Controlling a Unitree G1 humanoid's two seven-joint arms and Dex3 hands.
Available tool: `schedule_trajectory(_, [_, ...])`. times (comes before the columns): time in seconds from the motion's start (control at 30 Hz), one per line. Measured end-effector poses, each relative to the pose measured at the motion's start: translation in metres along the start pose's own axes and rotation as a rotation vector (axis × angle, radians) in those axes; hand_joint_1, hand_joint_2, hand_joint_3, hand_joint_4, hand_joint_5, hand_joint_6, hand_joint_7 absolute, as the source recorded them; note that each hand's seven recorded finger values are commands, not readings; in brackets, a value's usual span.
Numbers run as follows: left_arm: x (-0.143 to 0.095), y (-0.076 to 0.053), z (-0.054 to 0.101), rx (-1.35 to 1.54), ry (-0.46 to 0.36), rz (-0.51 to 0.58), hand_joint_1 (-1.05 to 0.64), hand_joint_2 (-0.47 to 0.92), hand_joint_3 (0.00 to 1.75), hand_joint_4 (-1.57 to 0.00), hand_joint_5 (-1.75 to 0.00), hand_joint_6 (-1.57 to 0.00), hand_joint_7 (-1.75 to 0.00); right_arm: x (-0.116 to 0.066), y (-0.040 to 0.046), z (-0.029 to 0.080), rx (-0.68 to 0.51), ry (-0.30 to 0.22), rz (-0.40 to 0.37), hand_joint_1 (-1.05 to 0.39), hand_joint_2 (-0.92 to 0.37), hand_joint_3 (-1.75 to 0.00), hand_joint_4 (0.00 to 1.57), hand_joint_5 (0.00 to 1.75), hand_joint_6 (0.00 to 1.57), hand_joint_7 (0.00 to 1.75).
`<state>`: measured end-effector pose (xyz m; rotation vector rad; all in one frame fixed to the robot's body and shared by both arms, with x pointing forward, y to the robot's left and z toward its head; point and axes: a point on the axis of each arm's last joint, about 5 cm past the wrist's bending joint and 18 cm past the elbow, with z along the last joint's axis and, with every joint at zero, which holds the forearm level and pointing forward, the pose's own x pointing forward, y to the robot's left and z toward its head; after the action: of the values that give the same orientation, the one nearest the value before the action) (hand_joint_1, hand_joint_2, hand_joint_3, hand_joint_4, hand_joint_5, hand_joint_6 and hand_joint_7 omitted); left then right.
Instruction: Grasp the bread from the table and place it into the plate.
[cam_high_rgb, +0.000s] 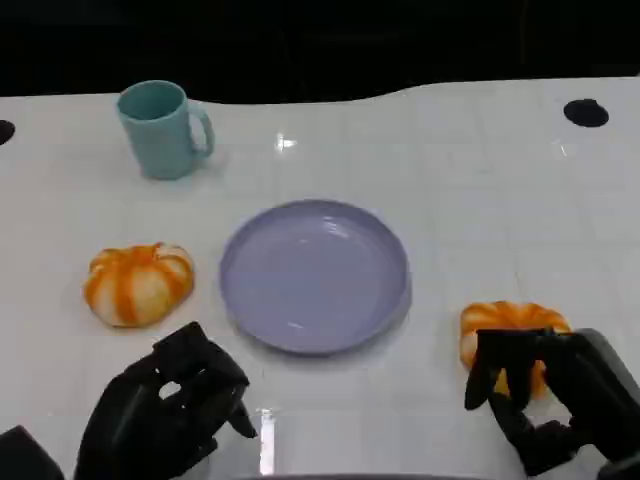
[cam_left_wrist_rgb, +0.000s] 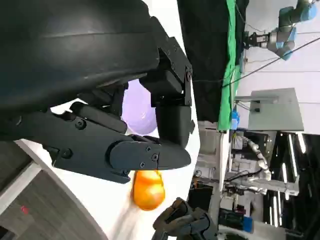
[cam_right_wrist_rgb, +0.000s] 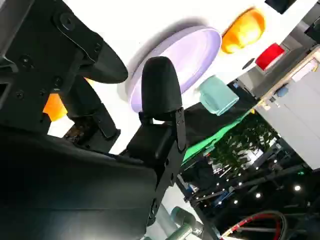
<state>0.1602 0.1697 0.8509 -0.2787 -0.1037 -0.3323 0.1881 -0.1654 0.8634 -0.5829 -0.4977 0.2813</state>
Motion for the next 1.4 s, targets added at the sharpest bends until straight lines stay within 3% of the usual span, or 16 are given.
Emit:
schedule_trajectory(0.87, [0.000,0.000,0.001,-0.001,0.000,-0.001,-0.53,0.92,0.32,-0.65,-1.75,-0.59,-1.47,0.002,-0.0010,0.002,-0.005,-0.003,-0.003,-0.03,-0.06,-1.66,1.00,1.74,0.91,1.34])
schedule_trajectory(1.03, [0.000,0.000,0.001,-0.002,-0.001,0.000,-0.53,0.92,0.31,-0.65,-1.75,-0.59,-1.47,0.002,-0.0011,0.002,-0.003,-0.003,-0.004,-0.04,-0.14,-1.51,0.94,1.68,0.90,1.18])
schedule_trajectory(1.17, [0.000,0.000,0.001,-0.001,-0.001,0.001,-0.53,0.92,0.32,-0.66,-1.75,-0.59,-1.47,0.003,-0.0024,0.004,-0.007,-0.012,-0.005,-0.08,-0.18,-1.34,0.89,1.35,0.89,0.90])
schedule_trajectory(1.27, [0.000,0.001,0.001,0.000,-0.001,0.001,-0.53,0.92,0.32,-0.66,-1.75,-0.59,-1.48,0.007,-0.0079,0.009,-0.031,-0.015,0.011,-0.13,-0.20,-1.22,0.80,1.27,0.84,0.74])
schedule_trajectory(1.4, [0.000,0.001,0.002,0.001,-0.002,0.002,-0.53,0.92,0.32,-0.66,-1.75,-0.58,-1.47,0.012,-0.0217,0.017,-0.086,-0.013,0.059,-0.23,-0.40,-0.84,0.63,1.03,0.70,0.53])
